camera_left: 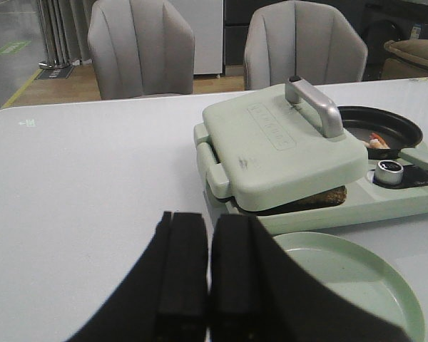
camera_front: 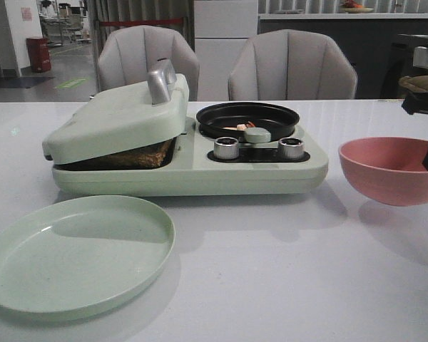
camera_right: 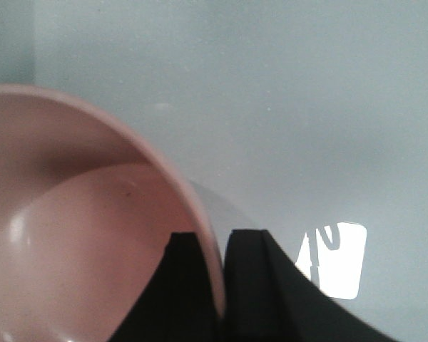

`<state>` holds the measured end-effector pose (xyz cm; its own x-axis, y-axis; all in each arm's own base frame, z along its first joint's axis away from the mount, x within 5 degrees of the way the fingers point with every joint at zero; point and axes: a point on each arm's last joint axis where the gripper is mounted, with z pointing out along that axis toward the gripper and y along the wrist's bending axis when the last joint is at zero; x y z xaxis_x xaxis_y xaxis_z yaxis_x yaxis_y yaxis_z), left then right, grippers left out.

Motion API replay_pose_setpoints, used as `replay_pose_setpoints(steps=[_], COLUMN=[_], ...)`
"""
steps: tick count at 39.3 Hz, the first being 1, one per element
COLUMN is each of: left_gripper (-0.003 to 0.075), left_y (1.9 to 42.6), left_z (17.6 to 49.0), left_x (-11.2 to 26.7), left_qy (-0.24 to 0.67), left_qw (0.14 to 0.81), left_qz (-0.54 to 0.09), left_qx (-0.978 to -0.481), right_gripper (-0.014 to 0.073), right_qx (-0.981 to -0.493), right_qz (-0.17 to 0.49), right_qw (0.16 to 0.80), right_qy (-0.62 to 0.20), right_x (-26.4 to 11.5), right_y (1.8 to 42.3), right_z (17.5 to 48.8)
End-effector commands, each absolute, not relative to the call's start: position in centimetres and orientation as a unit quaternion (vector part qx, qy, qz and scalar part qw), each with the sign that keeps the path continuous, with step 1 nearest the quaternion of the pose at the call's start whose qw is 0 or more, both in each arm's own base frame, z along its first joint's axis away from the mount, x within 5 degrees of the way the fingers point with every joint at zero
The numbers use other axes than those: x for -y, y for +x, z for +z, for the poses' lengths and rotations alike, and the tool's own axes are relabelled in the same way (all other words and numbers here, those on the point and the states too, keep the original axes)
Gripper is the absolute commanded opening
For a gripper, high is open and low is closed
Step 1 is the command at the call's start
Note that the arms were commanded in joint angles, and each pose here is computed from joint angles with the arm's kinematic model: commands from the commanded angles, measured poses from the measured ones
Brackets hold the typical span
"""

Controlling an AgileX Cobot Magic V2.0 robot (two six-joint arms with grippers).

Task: Make breakfast with bread and shrimp
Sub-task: 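Lower the pink bowl back onto the table and release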

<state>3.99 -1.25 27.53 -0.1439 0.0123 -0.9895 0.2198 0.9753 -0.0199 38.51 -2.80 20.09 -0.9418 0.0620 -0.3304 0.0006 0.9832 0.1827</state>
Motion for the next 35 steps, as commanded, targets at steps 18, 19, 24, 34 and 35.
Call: replay_pose_setpoints(steps=[18, 19, 24, 34, 35], left_gripper=[0.0114, 0.0114, 0.0114, 0.0114, 0.0114], left_y=[4.0, 4.0, 4.0, 4.0, 4.0], left_z=[29.1, 29.1, 29.1, 29.1, 29.1], left_x=[1.2, 1.2, 1.2, 1.2, 1.2], left_qy=[0.066, 0.066, 0.066, 0.066, 0.066], left_qw=[0.686, 0.686, 0.686, 0.686, 0.686], left_qz=[-0.091, -0.091, -0.091, -0.091, -0.091], left_qx=[-0.719, -0.719, -0.719, -0.719, -0.719], right_gripper=[0.0472, 0.0487, 0.0505, 0.0498, 0.0498], right_qx=[-0.975, -0.974, -0.965, -0.915, -0.908], right_qz=[0.047, 0.047, 0.042, 0.042, 0.046], right_qw=[0.217, 0.219, 0.258, 0.401, 0.417], right_qy=[0.001, 0.000, -0.003, 0.005, 0.008], right_x=[3.6, 3.6, 3.5, 2.8, 2.6], right_y=[37.9, 37.9, 37.6, 34.2, 33.6], right_z=[21.8, 22.0, 24.9, 33.5, 34.3])
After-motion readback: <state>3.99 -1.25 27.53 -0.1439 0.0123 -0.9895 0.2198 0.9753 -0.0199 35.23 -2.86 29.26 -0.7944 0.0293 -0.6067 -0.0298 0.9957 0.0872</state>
